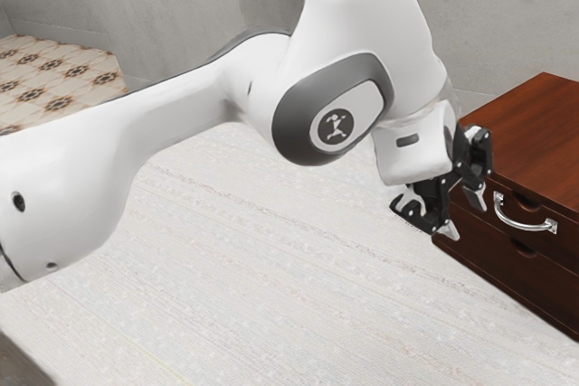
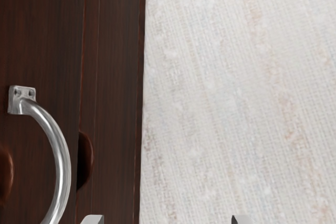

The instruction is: Pull the drawer handle with one arm to open the drawer

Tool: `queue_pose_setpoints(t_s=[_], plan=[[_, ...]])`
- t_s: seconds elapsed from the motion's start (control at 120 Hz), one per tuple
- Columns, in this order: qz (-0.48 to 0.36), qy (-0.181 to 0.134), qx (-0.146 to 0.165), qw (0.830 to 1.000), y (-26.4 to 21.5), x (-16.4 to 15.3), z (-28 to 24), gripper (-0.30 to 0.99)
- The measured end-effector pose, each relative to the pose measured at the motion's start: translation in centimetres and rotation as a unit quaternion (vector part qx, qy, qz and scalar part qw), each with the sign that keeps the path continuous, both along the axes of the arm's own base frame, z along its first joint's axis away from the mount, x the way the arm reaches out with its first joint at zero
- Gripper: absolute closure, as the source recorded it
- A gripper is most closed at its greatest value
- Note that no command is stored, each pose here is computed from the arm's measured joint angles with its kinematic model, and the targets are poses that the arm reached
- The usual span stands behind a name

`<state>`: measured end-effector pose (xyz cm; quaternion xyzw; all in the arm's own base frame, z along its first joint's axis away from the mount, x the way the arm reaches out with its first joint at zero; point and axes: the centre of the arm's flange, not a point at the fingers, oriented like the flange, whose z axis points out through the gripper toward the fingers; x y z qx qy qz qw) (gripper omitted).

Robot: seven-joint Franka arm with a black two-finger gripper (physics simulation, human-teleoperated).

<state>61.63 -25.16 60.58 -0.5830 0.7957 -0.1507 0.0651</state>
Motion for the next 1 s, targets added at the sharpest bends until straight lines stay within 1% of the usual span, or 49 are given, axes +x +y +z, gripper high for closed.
queue_pose_setpoints(t_s=[0.283,0.467,0.65,0.8,1.0], plan=[[-0.028,-0.042,-0.018,0.999,-1.4,2.9,-1.7,0.48],[-0.042,-0.057,-0.023,0.997,-1.8,4.1,-2.7,0.50],[-0.051,-0.056,-0.024,0.997,-2.0,4.8,-4.2,0.55],[-0.057,-0.054,-0.023,0.997,-2.1,4.8,-4.8,0.67],[-0.067,-0.054,-0.013,0.996,-2.4,3.1,-4.5,0.76]])
